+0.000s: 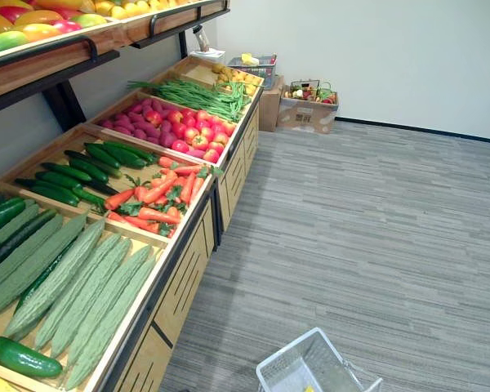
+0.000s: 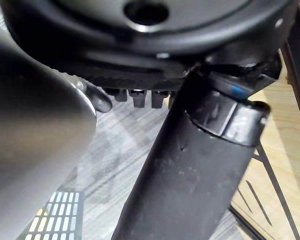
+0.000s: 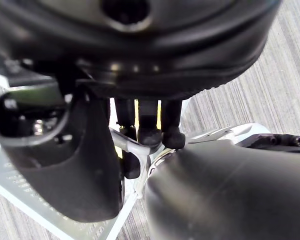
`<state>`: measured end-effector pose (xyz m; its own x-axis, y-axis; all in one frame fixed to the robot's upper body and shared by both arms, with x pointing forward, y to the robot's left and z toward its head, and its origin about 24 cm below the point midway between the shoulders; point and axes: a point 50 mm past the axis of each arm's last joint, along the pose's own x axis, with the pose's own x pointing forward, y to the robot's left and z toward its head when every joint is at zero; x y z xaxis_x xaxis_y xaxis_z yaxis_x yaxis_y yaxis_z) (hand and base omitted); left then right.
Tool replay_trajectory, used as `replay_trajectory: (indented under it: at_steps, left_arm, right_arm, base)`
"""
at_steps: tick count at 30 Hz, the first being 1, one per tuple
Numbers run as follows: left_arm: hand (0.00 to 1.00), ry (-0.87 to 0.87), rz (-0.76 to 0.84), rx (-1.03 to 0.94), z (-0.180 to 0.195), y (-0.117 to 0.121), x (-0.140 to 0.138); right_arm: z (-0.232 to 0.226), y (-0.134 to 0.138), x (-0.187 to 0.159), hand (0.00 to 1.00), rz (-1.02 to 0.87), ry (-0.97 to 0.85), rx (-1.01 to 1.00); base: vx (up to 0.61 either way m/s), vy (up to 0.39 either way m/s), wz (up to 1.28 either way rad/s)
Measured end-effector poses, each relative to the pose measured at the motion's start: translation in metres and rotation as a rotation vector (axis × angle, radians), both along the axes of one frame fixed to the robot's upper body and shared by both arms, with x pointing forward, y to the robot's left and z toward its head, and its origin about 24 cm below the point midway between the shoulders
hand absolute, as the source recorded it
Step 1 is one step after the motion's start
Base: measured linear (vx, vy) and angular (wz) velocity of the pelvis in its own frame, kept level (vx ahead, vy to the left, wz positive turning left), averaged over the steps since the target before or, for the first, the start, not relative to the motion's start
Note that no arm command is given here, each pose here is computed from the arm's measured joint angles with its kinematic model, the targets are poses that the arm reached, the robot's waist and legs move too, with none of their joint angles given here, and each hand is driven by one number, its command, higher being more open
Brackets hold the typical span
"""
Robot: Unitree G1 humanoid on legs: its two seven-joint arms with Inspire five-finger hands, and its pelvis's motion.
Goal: Pick vegetable in the basket
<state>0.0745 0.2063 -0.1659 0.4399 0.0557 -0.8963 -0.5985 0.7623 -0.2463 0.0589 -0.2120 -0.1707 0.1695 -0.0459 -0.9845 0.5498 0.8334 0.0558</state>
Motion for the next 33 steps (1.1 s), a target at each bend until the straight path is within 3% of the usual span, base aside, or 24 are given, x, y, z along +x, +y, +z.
replay_trajectory:
  at_steps: [24, 33]
  left_arm:
    - [1.0, 0.066, -0.128, 0.084, -0.001, -0.002, 0.0]
    - [1.0, 0.155, -0.144, 0.123, 0.0, 0.021, -0.013]
  right_arm:
    - [0.0, 0.0, -0.003, 0.0, -0.121, -0.053, -0.058]
    - [-0.001, -0.004, -0.011, 0.0, -0.181, -0.032, -0.048]
  base:
    - [-0.02, 0.004, -0.11]
    - [0.07, -0.153, -0.04]
